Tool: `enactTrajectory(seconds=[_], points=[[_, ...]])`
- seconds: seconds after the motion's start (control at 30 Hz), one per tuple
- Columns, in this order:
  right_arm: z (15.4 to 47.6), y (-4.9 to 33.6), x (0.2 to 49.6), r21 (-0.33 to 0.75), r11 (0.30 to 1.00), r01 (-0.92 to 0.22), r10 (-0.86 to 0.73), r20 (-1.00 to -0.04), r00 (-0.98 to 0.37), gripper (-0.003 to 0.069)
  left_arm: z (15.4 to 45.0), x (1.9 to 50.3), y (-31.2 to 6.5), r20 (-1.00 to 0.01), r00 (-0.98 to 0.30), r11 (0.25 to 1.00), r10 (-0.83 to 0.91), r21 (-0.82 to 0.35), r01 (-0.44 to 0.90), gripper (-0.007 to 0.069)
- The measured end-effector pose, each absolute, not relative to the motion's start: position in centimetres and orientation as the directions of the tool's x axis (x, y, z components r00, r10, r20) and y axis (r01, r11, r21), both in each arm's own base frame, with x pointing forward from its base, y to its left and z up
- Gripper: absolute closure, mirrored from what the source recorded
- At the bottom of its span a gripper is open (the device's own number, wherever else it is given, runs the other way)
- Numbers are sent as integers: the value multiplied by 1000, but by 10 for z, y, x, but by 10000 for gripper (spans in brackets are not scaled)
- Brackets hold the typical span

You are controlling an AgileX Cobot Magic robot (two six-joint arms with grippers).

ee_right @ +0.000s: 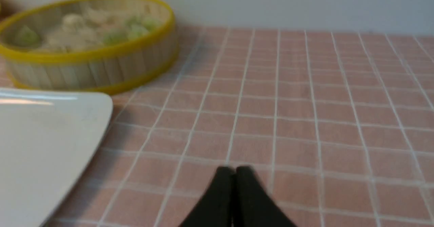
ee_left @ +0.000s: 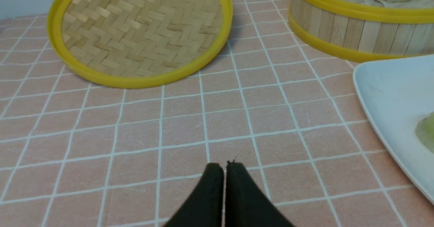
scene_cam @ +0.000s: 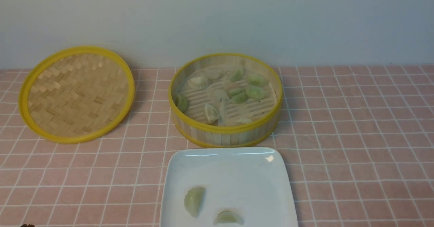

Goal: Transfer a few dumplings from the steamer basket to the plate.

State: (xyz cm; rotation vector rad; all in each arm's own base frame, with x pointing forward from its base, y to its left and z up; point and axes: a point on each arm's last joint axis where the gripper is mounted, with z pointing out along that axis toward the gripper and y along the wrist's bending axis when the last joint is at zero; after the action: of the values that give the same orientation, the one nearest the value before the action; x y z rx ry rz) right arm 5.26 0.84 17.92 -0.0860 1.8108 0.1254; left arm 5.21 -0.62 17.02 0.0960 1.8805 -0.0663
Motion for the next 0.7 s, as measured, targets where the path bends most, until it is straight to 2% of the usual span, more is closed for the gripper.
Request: enactTrajectory(seconds=[0.7], points=[[180,8,53,36,993,-114,10,-974,-225,672,170,52,-6,-952,-305,995,33,3,100,631]])
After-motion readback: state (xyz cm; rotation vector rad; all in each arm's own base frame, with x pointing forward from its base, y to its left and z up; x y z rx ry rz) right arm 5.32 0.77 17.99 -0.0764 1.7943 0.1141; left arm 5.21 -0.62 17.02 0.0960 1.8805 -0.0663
